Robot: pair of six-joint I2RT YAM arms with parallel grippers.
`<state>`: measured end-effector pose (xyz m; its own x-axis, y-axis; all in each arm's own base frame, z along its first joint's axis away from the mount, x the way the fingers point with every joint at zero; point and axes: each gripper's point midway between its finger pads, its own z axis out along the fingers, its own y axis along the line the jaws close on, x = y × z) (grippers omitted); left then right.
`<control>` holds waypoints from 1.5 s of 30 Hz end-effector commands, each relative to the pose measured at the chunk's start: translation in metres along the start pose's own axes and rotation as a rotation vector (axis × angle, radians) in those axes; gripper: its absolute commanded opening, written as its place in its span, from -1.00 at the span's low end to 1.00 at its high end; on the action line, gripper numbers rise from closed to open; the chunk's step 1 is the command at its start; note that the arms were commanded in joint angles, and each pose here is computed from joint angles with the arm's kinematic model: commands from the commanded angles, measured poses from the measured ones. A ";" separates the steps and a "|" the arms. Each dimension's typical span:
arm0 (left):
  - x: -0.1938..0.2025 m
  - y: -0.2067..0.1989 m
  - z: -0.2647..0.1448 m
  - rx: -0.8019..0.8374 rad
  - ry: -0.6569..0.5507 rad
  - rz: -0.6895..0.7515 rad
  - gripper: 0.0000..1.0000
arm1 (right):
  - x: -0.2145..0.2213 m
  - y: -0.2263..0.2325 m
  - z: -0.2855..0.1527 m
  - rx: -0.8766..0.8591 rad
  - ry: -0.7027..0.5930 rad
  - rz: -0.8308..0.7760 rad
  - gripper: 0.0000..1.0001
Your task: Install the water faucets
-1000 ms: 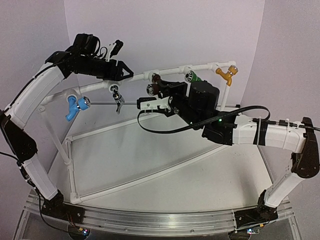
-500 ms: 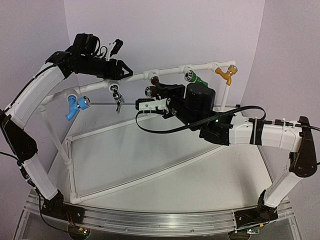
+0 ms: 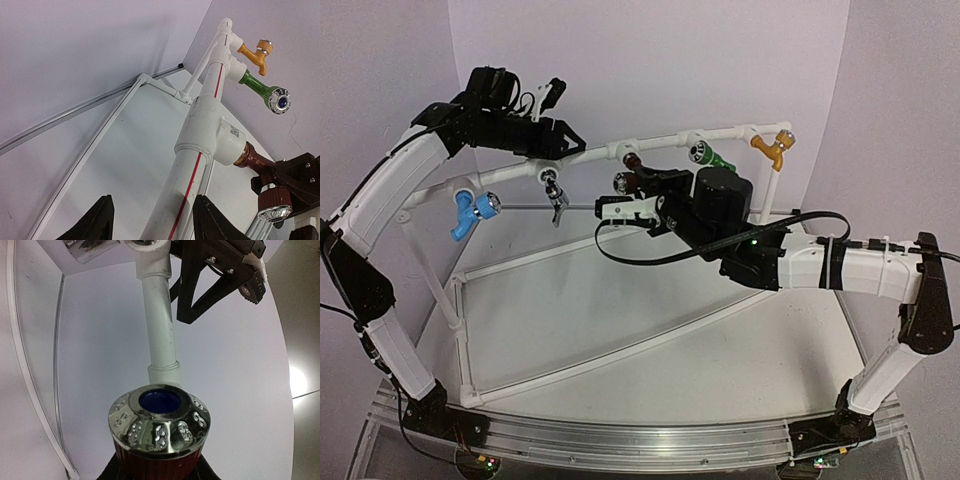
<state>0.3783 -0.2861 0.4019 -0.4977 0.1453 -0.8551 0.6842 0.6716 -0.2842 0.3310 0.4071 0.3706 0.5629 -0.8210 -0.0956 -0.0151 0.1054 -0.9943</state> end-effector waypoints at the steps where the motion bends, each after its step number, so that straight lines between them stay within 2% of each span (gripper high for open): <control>1: 0.074 0.011 0.023 -0.013 0.264 -0.111 0.12 | 0.010 -0.029 0.000 0.087 0.013 0.051 -1.00; 11: 0.079 0.008 0.023 0.008 0.273 -0.118 0.07 | -0.002 -0.021 0.013 0.118 0.029 0.105 -1.00; 18: 0.080 0.007 0.023 0.012 0.274 -0.118 0.07 | 0.001 -0.027 0.016 0.142 0.023 0.265 -1.00; 45: 0.085 0.006 0.018 0.006 0.267 -0.135 0.06 | 0.050 -0.028 0.013 0.184 0.024 0.721 -1.00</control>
<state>0.3811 -0.2852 0.4036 -0.4676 0.1259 -0.8749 0.6913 0.6689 -0.2732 0.3383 0.4115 0.3820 0.5533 -0.5523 -0.6236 -0.2869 0.5764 -0.7651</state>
